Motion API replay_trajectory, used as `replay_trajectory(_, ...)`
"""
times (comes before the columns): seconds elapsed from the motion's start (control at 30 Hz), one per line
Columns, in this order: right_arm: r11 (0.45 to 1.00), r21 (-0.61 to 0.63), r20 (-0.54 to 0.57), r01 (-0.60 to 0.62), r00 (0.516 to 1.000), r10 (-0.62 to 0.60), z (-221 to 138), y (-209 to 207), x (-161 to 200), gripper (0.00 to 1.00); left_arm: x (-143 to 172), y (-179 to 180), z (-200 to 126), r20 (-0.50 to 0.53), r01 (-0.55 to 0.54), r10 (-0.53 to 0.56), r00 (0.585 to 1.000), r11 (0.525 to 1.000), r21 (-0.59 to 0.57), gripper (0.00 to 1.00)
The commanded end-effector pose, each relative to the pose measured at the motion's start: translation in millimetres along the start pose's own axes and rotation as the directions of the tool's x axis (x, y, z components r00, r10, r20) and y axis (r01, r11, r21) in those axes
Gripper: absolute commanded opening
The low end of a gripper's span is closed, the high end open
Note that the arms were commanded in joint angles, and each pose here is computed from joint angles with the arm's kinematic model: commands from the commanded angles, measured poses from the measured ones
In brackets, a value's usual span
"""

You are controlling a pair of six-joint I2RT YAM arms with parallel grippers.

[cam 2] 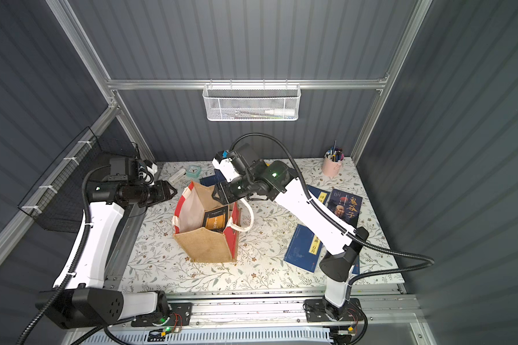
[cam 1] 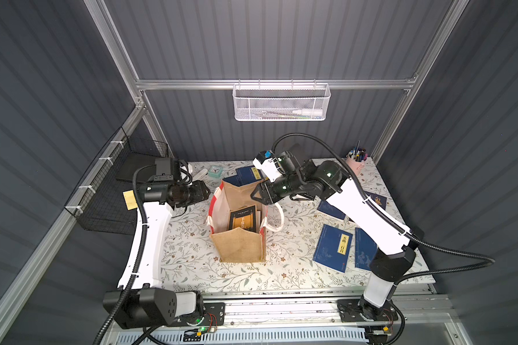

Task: Put the books into the canvas bag
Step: Adjust the book in the canvas bag, then pick up the book from the center of the board.

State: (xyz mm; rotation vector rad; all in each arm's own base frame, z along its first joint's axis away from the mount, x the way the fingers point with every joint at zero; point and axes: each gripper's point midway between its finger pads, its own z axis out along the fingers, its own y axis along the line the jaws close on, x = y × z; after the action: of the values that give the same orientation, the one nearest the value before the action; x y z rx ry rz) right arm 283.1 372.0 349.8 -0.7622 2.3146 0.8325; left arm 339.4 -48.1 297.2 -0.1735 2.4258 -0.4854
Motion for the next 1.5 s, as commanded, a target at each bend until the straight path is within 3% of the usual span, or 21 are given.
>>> replay_trajectory(0.0, 0.987, 0.125, -0.006, -0.104, 0.994, 0.106, -14.0, -55.5, 5.9, 0.54, -27.5, -35.1, -10.5, 0.067, 0.005, -0.016, 0.998, 0.987, 0.159, 0.58)
replay_trajectory(0.17, 0.935, 0.194, 0.041, -0.298, 0.954, 0.296, -29.0, -124.9, 17.1, 0.56, -51.6, -86.2, 2.3, 0.103, -0.105, 0.085, 0.991, 0.973, 0.206, 0.58)
replay_trajectory(0.37, 0.851, 0.272, 0.060, -0.450, 0.890, 0.452, -33.3, -196.8, 47.0, 0.58, -68.9, -150.1, 51.2, 0.097, -0.172, 0.151, 0.984, 0.946, 0.275, 0.59)
replay_trajectory(0.7, 0.685, 0.390, 0.097, -0.616, 0.767, 0.635, -20.6, -303.1, 96.9, 0.63, -52.8, -230.8, 162.7, 0.019, -0.293, 0.303, 0.953, 0.902, 0.316, 0.59)
replay_trajectory(0.9, 0.605, 0.462, 0.099, -0.648, 0.716, 0.691, 5.9, -357.8, 112.4, 0.68, -29.3, -231.3, 255.8, -0.011, -0.411, 0.424, 0.906, 0.883, 0.226, 0.59)
replay_trajectory(1.03, 0.558, 0.475, 0.126, -0.681, 0.680, 0.722, 25.4, -393.4, 114.8, 0.70, -11.2, -233.4, 306.0, -0.028, -0.407, 0.432, 0.901, 0.868, 0.282, 0.59)
replay_trajectory(1.27, 0.491, 0.482, 0.177, -0.726, 0.629, 0.757, 54.3, -441.3, 117.8, 0.72, 16.3, -241.7, 359.9, -0.055, -0.311, 0.362, 0.931, 0.861, 0.402, 0.59)
replay_trajectory(1.47, 0.486, 0.459, 0.195, -0.744, 0.618, 0.762, 73.8, -463.7, 113.9, 0.72, 43.6, -241.5, 397.1, -0.134, -0.184, 0.274, 0.952, 0.866, 0.465, 0.59)
